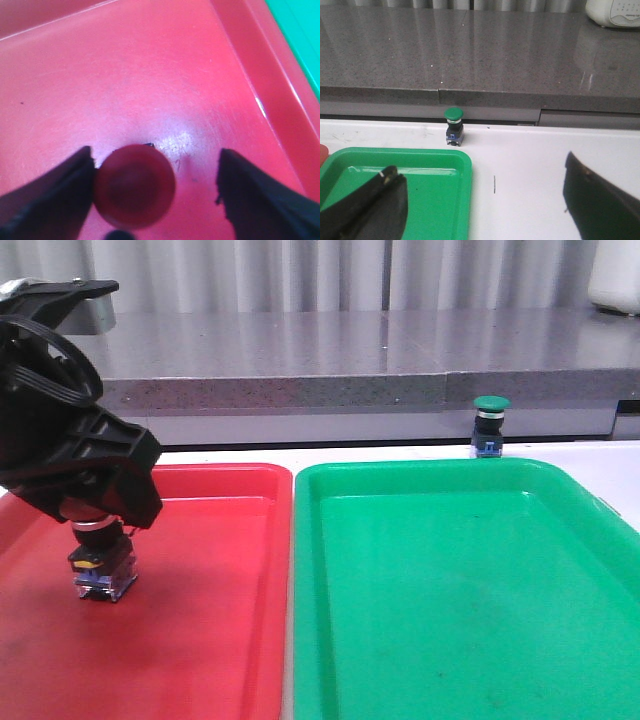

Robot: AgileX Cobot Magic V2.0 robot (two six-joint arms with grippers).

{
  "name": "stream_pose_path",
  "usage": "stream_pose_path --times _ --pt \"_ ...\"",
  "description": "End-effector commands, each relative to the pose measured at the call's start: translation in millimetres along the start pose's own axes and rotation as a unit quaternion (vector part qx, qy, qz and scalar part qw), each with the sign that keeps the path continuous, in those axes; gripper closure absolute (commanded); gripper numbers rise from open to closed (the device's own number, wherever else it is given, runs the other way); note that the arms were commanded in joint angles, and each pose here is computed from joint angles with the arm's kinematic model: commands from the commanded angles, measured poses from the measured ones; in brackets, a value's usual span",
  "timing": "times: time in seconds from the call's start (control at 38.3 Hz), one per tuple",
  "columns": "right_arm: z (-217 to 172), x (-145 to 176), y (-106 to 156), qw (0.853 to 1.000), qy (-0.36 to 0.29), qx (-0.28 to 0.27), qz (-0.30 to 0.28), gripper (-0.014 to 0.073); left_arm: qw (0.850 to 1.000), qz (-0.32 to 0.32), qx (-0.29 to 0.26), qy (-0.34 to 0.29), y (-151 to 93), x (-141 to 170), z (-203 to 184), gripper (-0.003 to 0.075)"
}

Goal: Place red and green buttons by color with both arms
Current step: 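Carry the red button into the red tray and lower it, then open the left gripper and raise it away from the red tray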

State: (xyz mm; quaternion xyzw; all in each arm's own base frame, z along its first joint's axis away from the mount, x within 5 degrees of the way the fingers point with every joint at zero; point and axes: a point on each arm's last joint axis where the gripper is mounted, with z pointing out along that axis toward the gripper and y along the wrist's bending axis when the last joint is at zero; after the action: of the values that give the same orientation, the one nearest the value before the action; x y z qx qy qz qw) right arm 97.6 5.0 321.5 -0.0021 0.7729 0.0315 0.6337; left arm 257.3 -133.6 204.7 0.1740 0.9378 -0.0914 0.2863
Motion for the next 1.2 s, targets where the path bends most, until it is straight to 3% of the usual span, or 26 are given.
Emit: stream_pose_path --times 0.0,0.26,0.39,0.47,0.63,0.73,0.89,1.18 --pt "-1 -17 0 0.999 -0.047 0.002 0.000 -0.0052 0.998 -0.018 0.012 -0.054 -4 -20 -16 0.0108" --pt "-1 -17 0 0.999 -0.047 0.002 0.000 -0.0052 0.992 -0.006 0.016 -0.125 -7 -57 -58 0.0153" --pt "-1 -17 0 0.999 -0.047 0.002 0.000 -0.0052 0.987 0.017 -0.002 -0.158 -2 -71 -86 0.0247" --pt "-1 -17 0 0.999 -0.047 0.002 0.000 -0.0052 0.985 0.009 -0.019 -0.173 9 -75 -101 0.0379" --pt "-1 -17 0 0.999 -0.047 0.002 0.000 -0.0052 0.980 -0.046 -0.076 -0.180 51 -68 -129 0.0743" --pt "-1 -17 0 0.999 -0.047 0.002 0.000 -0.0052 0.975 -0.071 -0.100 -0.187 66 -52 -147 0.0740" --pt "-1 -17 0 0.999 -0.047 0.002 0.000 -0.0052 0.962 -0.070 -0.101 -0.244 61 -19 -163 0.0740" --pt "-1 -17 0 0.999 -0.047 0.002 0.000 -0.0052 0.916 -0.063 -0.084 -0.387 42 68 -191 0.0740"
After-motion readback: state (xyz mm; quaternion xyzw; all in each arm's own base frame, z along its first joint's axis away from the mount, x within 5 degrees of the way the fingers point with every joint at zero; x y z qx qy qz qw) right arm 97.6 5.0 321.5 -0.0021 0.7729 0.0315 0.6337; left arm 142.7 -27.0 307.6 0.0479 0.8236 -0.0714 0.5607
